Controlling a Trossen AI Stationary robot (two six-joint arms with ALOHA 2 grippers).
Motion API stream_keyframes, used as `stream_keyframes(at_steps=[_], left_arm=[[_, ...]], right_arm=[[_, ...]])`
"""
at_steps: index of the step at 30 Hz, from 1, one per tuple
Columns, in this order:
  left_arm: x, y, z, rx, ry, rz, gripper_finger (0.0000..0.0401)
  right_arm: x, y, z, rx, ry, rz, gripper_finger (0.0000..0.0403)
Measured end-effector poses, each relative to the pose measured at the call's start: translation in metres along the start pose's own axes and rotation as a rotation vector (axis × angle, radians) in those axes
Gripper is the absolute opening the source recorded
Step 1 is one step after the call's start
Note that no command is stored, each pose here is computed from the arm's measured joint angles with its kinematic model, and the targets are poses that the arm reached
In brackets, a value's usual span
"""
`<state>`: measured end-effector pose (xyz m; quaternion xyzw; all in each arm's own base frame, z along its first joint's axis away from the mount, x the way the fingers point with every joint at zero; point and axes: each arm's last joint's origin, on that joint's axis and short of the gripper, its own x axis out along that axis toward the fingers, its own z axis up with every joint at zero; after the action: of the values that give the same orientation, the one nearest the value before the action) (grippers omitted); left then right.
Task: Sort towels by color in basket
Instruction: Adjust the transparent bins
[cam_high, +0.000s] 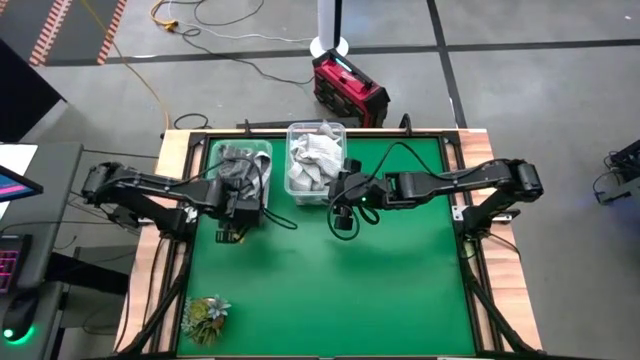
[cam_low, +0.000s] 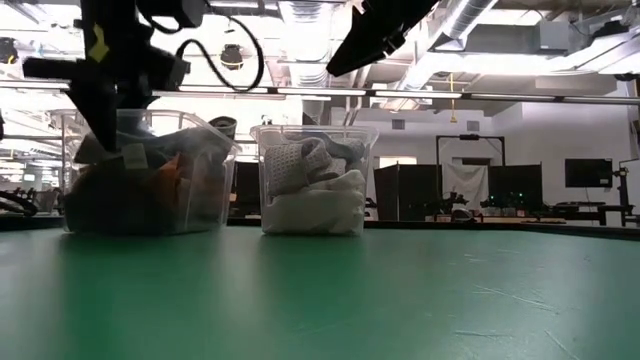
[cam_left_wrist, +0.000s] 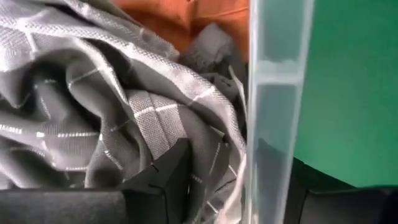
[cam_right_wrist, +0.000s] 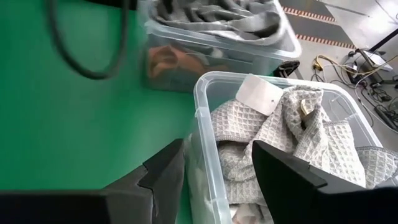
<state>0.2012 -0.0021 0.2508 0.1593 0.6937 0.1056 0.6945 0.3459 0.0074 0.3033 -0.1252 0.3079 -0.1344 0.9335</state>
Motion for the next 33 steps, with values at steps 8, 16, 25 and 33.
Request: stream_keyframes(at_steps=[8,16,25,33], left_arm=[[0.012,0.02,-0.002,-0.025,0.04,0.26,0.0157],[0.013,0.026,0.008,-0.132,-0.053,0.277,0.0157],[-0.008,0.031,0.013,-0.223,-0.172,0.265,0.0157],[-0.064,0.043,-0.003,-0.29,-0.418,0.268,0.0157]], right_arm=[[0.0,-0.001,0.0,-0.001,-0.001,-0.002,0.0223],[0.001,-0.003,-0.001,-0.002,0.012,-0.005,0.0223],[0.002,-0.003,-0.015,0.002,0.126,0.013,0.0223],[0.017,-0.031,-0.066,0.111,0.283,-0.074,0.0223]])
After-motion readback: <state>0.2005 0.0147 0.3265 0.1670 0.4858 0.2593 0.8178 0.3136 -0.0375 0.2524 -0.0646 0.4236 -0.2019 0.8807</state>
